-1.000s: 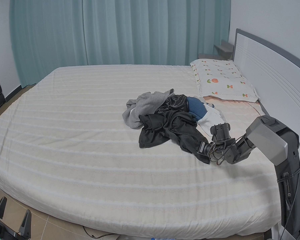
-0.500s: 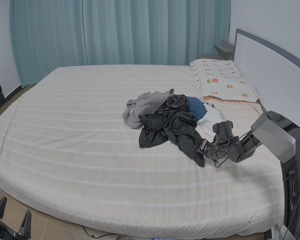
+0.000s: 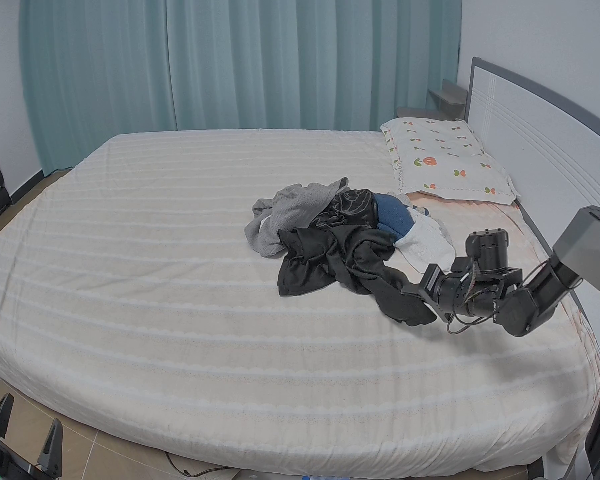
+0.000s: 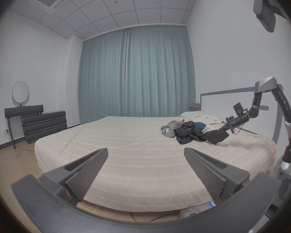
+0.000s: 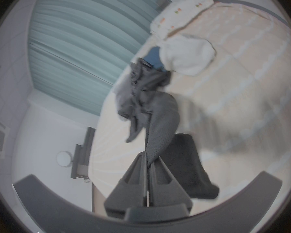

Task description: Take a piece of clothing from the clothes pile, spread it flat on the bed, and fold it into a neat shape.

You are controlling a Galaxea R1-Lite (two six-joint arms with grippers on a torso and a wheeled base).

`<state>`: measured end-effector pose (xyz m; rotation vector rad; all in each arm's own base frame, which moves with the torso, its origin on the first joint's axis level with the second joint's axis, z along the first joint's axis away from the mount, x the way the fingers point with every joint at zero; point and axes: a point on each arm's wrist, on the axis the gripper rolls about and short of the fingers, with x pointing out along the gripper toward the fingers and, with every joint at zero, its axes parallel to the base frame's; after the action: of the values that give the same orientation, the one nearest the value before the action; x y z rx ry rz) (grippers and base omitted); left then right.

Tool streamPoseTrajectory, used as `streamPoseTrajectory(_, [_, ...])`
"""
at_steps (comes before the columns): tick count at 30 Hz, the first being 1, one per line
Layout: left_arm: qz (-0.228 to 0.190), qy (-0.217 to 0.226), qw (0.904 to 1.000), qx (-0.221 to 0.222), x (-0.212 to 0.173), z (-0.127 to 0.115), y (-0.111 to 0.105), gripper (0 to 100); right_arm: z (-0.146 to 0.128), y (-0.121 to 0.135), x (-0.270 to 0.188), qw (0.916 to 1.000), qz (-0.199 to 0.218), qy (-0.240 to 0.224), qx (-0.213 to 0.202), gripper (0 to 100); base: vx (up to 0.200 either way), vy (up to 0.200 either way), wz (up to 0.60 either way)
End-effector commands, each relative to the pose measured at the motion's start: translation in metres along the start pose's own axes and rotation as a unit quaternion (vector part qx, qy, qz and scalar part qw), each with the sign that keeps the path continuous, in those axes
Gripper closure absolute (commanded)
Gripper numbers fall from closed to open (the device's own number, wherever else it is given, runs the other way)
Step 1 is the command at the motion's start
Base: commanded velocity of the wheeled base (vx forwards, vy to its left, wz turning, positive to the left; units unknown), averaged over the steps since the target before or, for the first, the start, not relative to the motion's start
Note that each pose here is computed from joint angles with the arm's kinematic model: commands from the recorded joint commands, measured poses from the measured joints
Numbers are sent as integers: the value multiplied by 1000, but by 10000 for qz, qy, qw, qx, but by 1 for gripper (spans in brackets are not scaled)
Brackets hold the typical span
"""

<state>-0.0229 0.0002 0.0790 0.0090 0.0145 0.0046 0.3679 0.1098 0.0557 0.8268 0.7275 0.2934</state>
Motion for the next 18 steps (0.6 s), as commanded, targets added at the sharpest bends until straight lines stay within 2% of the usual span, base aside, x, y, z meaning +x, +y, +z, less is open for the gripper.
streamPoseTrajectory(1, [0, -11, 10000, 1, 0, -4, 0, 0, -12, 49, -79, 9900, 1278, -547, -252, 100, 0, 0, 0])
streamPoseTrajectory(2, [0, -11, 10000, 1, 0, -4, 0, 0, -17, 59, -94, 9850, 1557, -670, -331, 100, 0, 0, 0])
streamPoseTrajectory(4, [0, -11, 10000, 1, 0, -4, 0, 0, -19, 64, -102, 9818, 1708, -741, -385, 100, 0, 0, 0])
streamPoseTrajectory(7, [0, -11, 10000, 1, 0, -4, 0, 0, -21, 90, -135, 9679, 2239, -981, -590, 100, 0, 0, 0])
streamPoseTrajectory(8, [7, -11, 10000, 1, 0, -4, 0, 0, -21, 91, -136, 9670, 2265, -995, -607, 100, 0, 0, 0])
streamPoseTrajectory(9, [0, -11, 10000, 1, 0, -4, 0, 0, -19, 103, -150, 9592, 2502, -1116, -695, 100, 0, 0, 0])
streamPoseTrajectory(12, [0, -11, 10000, 1, 0, -4, 0, 0, -16, 123, -168, 9451, 2891, -1288, -819, 100, 0, 0, 0])
streamPoseTrajectory(15, [0, -11, 10000, 17, 0, -4, 0, 0, -20, 135, -178, 9371, 3123, -1275, -900, 100, 0, 0, 0])
streamPoseTrajectory(16, [0, -11, 10000, 17, 0, -4, 0, 0, -20, 135, -178, 9367, 3132, -1276, -910, 100, 0, 0, 0])
streamPoseTrajectory(18, [-15, -26, 10000, 9, 0, -4, 0, 0, -27, 143, -189, 9280, 3330, -1267, -1087, 100, 0, 0, 0])
